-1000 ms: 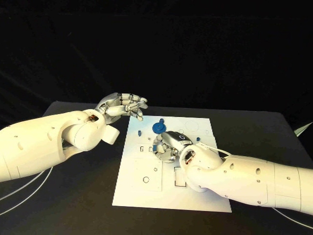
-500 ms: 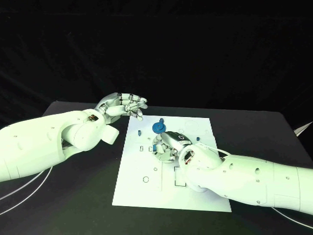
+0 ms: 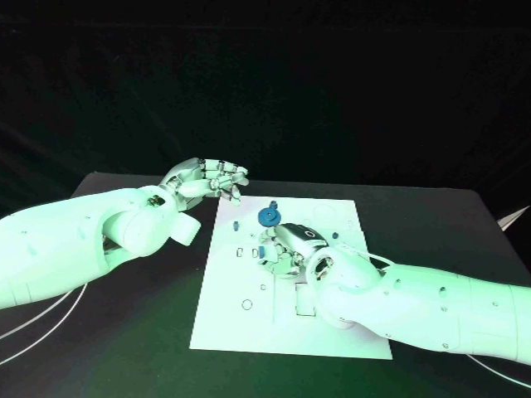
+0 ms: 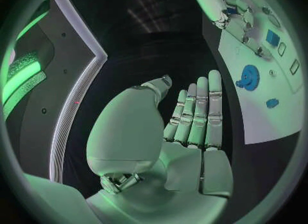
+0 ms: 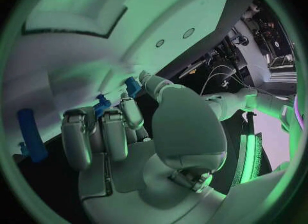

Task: Assemble the parts on the task board

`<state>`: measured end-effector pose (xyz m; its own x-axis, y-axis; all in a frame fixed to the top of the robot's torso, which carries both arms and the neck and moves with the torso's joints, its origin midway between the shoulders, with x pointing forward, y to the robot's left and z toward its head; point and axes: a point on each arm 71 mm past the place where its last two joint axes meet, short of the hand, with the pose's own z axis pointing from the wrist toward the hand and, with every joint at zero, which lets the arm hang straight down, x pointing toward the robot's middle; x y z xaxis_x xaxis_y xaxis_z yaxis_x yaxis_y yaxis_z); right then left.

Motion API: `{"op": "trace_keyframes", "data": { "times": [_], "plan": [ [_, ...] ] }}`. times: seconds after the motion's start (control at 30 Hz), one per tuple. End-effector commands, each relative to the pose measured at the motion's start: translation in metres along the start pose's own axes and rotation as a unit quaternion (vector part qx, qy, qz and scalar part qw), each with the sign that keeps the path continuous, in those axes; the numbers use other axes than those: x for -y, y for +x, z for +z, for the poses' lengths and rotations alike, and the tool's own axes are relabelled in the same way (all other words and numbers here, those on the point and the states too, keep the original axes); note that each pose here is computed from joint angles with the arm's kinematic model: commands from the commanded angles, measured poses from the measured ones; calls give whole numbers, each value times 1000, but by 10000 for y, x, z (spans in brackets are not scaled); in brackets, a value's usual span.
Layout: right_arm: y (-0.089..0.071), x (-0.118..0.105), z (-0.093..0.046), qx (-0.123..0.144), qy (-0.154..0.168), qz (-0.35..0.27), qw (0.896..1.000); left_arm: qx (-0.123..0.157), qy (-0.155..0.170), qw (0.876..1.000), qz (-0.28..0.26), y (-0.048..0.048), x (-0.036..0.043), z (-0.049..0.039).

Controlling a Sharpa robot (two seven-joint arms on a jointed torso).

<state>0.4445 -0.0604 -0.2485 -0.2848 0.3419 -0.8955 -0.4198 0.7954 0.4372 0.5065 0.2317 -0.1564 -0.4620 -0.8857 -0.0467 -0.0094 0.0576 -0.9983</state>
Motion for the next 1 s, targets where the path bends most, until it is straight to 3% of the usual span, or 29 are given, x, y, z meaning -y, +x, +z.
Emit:
{"op": "trace_keyframes", "data": {
  "times": [0.03,0.33,0.57,0.77,1.0],
  "plan": [
    [-97,-9,-73,41,-23,24,999,-6,3,1000,13,0,4,3],
    [-468,55,-252,77,-50,91,992,3,-19,998,63,-26,-42,18],
    [-779,280,-345,51,-24,155,986,-14,-80,989,122,1,-141,37],
    [-1032,512,-416,23,1,211,977,-77,-166,959,214,104,-262,28],
    [-1225,730,-479,25,26,250,968,-107,-228,928,275,222,-341,67]
  ]
}}
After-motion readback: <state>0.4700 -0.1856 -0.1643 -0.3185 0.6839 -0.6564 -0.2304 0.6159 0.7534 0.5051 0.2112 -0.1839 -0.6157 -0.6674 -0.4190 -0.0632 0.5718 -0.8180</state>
